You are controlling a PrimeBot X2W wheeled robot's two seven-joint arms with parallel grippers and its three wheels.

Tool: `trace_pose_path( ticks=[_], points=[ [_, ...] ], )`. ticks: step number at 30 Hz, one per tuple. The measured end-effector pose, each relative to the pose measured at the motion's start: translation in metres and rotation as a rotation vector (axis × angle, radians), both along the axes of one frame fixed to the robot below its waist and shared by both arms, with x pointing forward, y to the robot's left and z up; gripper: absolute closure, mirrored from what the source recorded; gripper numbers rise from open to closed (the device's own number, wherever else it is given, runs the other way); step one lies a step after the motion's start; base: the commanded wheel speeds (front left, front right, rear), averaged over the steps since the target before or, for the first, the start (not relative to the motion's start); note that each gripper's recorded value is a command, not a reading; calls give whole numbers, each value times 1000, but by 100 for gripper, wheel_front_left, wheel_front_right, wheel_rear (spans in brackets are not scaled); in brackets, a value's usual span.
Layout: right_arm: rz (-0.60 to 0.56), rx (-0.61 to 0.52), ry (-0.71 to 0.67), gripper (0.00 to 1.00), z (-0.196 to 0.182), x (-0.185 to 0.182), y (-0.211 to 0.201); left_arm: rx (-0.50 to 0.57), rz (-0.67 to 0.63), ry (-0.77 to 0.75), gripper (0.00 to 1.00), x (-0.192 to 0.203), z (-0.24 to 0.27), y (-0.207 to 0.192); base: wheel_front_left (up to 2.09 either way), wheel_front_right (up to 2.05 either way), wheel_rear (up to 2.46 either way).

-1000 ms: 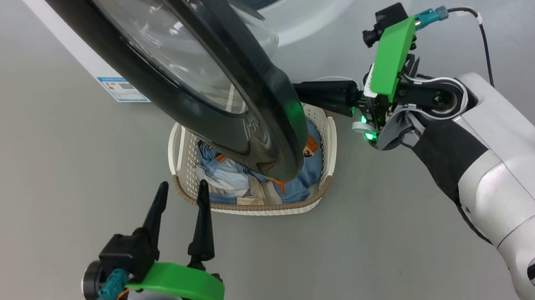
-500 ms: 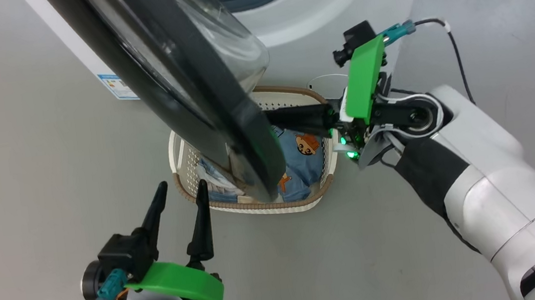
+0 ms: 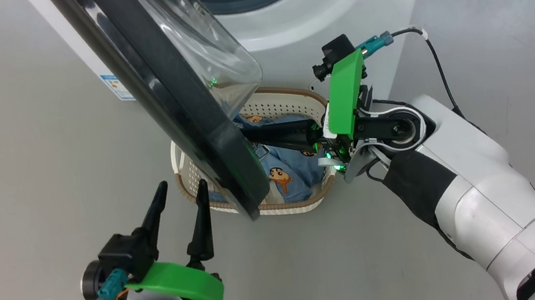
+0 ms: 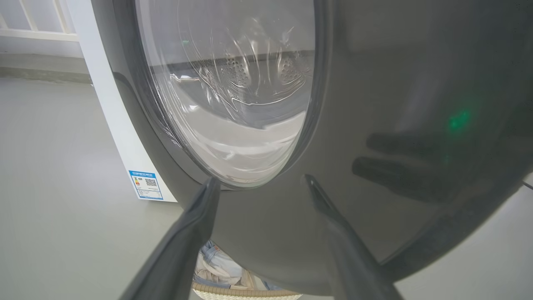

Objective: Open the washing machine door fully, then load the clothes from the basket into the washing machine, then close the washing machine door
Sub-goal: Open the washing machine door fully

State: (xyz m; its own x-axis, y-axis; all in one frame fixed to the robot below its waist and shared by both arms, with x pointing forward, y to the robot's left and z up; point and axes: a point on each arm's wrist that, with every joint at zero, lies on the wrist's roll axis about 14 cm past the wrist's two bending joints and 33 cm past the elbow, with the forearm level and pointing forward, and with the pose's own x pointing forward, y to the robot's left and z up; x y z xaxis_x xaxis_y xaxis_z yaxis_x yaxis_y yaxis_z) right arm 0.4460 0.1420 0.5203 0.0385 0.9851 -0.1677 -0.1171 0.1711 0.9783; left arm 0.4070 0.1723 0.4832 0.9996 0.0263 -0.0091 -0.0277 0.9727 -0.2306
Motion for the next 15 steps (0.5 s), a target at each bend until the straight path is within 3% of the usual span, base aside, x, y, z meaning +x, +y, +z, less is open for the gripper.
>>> trace_pose_path(
  ticks=[6,15],
  points=[
    [-13,-5,-17,100,3,-1,0,3,0,-8,0,-1,3,0,0,0,0],
    [-137,-114,-258,100,-1,6,-34,-3,4,-17,0,-8,6,0,0,0,0]
  ],
)
